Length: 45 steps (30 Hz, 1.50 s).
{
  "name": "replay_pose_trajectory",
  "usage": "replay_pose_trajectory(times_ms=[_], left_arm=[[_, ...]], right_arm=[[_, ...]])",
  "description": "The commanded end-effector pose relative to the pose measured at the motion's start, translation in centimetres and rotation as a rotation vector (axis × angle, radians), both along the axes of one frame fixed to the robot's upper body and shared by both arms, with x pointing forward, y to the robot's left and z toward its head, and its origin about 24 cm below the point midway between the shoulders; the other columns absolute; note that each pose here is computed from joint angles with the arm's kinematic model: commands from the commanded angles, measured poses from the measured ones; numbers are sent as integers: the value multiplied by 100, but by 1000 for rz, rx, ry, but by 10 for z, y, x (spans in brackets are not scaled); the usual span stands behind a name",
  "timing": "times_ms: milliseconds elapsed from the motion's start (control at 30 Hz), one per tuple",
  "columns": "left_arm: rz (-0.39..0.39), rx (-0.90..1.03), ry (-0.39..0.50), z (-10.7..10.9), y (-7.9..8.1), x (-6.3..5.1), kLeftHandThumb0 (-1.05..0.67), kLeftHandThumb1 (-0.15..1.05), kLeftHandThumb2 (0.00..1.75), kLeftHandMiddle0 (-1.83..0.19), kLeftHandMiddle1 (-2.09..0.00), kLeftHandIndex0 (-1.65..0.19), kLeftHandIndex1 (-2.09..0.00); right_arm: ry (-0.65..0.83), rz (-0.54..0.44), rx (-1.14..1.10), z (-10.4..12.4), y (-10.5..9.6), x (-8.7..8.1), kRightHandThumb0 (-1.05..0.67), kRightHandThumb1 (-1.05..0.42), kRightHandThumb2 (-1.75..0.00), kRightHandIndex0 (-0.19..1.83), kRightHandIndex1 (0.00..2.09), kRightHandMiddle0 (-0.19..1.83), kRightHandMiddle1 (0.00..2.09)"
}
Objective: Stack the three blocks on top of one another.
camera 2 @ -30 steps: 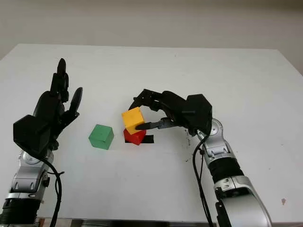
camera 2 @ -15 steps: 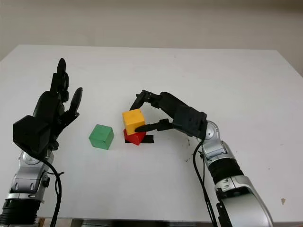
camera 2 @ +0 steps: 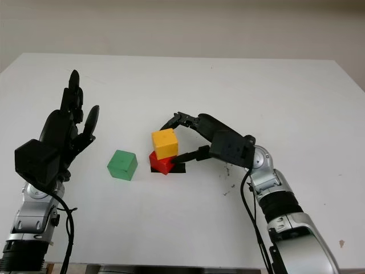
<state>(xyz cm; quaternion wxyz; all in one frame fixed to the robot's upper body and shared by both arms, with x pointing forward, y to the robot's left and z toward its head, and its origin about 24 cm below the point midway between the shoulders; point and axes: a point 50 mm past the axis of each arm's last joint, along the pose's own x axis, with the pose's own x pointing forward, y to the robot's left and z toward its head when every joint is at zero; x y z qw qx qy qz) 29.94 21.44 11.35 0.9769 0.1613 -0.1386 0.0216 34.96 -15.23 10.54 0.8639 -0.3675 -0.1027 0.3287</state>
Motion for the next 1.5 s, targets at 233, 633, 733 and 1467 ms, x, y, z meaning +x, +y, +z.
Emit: replay_pose_trajectory(times_ms=[233,633,733,1467], left_arm=[[-5,-1,-17,4,1,-1,-75,105,54,15,-5,16,-5],[18,47,-33,7,8,0,-76,105,53,16,-5,15,-5],[37,136,-41,11,15,-1,-75,105,54,10,-7,10,-8],[-194,874,116,66,31,-2,-77,96,5,14,-4,-30,-7]], right_arm=[[-59,94,-36,13,-3,-17,-92,-84,-6,-19,0,-19,2],[-185,-179,491,21,-20,-27,-91,-104,-52,-19,0,-19,0],[-181,-257,630,17,-27,-29,-83,-105,-63,-19,0,-19,0],[35,-581,922,-20,-55,-44,-77,-105,-62,-19,0,-19,1]])
